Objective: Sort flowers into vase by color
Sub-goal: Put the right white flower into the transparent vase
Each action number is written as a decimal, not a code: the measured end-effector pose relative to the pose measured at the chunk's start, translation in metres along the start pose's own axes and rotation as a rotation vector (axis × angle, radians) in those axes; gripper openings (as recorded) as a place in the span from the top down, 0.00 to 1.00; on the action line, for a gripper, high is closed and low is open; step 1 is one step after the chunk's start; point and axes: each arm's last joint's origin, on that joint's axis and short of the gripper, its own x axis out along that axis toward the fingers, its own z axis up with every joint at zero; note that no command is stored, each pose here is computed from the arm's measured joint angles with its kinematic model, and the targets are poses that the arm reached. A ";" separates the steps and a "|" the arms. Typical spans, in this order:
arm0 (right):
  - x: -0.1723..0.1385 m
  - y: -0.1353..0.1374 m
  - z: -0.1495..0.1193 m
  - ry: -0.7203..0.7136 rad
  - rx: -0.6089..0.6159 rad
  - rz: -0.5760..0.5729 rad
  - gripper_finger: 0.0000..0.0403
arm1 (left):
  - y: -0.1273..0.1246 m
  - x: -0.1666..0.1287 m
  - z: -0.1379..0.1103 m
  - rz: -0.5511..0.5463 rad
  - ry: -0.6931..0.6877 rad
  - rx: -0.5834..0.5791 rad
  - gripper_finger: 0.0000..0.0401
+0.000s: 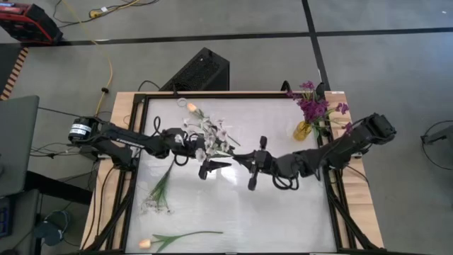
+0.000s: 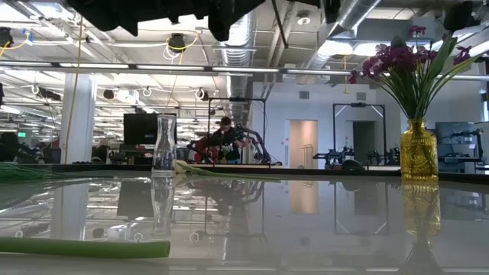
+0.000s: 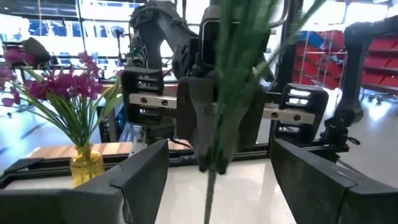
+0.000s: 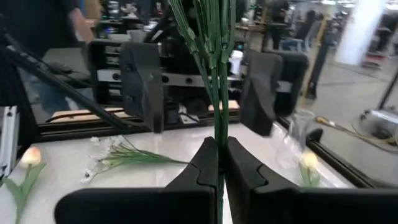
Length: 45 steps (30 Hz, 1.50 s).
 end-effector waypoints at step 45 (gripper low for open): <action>0.022 -0.033 -0.006 0.064 -0.160 0.035 0.29 | 0.057 -0.104 0.077 0.576 0.125 0.239 1.00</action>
